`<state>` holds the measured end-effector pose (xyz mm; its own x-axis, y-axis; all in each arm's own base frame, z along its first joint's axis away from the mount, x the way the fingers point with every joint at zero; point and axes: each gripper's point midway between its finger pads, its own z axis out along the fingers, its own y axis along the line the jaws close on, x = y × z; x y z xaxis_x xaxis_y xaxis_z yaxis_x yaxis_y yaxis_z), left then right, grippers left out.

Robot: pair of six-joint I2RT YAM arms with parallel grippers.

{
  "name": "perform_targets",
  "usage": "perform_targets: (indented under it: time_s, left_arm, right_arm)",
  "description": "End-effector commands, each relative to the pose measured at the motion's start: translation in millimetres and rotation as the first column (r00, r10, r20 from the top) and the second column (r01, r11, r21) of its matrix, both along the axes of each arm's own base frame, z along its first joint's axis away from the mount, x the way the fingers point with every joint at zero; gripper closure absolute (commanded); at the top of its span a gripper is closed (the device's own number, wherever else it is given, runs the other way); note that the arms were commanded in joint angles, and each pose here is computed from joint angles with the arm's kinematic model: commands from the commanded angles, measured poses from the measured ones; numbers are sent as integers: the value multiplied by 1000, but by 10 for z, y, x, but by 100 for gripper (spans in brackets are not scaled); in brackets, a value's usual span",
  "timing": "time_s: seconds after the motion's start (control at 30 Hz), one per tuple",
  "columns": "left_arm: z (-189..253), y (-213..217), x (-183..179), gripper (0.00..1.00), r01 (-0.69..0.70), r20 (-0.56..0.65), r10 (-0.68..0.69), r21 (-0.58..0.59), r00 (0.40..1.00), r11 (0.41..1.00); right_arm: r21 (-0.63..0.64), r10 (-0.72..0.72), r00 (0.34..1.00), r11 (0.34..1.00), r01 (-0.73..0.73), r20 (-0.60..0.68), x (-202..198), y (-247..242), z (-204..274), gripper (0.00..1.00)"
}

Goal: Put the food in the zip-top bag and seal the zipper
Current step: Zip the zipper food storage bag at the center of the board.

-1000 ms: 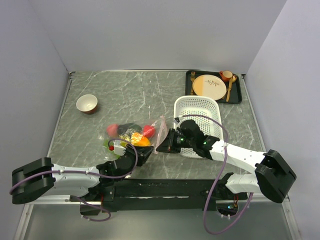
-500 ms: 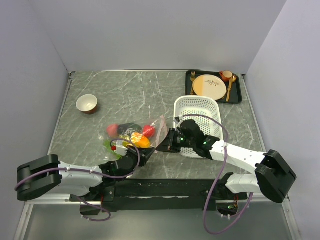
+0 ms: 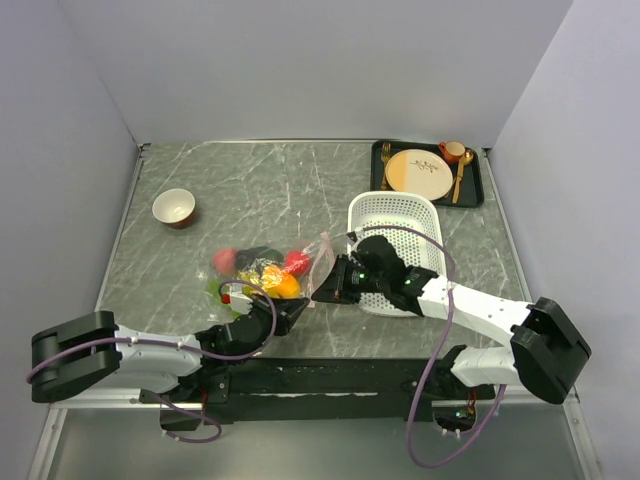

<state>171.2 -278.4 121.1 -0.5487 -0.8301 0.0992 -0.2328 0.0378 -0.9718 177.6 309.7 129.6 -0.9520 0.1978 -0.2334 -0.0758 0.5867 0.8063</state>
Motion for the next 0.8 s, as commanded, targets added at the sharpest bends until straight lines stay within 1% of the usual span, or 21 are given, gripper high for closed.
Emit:
perform_targets:
  time_s: [0.0,0.17,0.2,0.27,0.33,0.37,0.4,0.6,0.63,0.77]
  left_arm:
    - [-47,-11,-148,99,59,-19,-59,-9,998,998]
    - [-58,126,-147,99,33,-15,-33,-9,999,999]
    - [-78,156,-152,99,30,-15,-30,-6,999,1000]
    - [-14,184,-161,99,30,-5,-30,-24,1000,999]
    - [-39,211,-171,99,33,-1,-33,-2,999,999]
    - [13,217,-174,99,35,7,-35,-16,999,999]
    - [-20,225,-195,99,45,5,-45,-4,999,999]
    - [17,242,-231,99,60,-1,-60,-26,998,998]
    - [-105,288,-249,99,61,-15,-61,-2,998,998]
    - [-131,322,-257,99,59,-20,-59,3,998,998]
  right_arm:
    - [47,-89,991,995,85,99,338,45,306,91]
    - [59,-105,992,993,101,70,311,22,284,90]
    - [52,-111,992,993,108,53,293,0,221,90]
    - [62,-115,992,992,112,43,272,-1,202,90]
    - [55,-119,992,992,118,30,258,-15,133,90]
    - [58,-122,992,991,121,22,258,-15,128,90]
    - [58,-121,992,991,120,16,253,-16,104,90]
    - [74,-136,990,988,133,35,334,5,179,90]
    - [70,-142,989,988,139,38,342,-4,180,90]
    - [68,-159,986,985,156,53,389,-34,232,90]
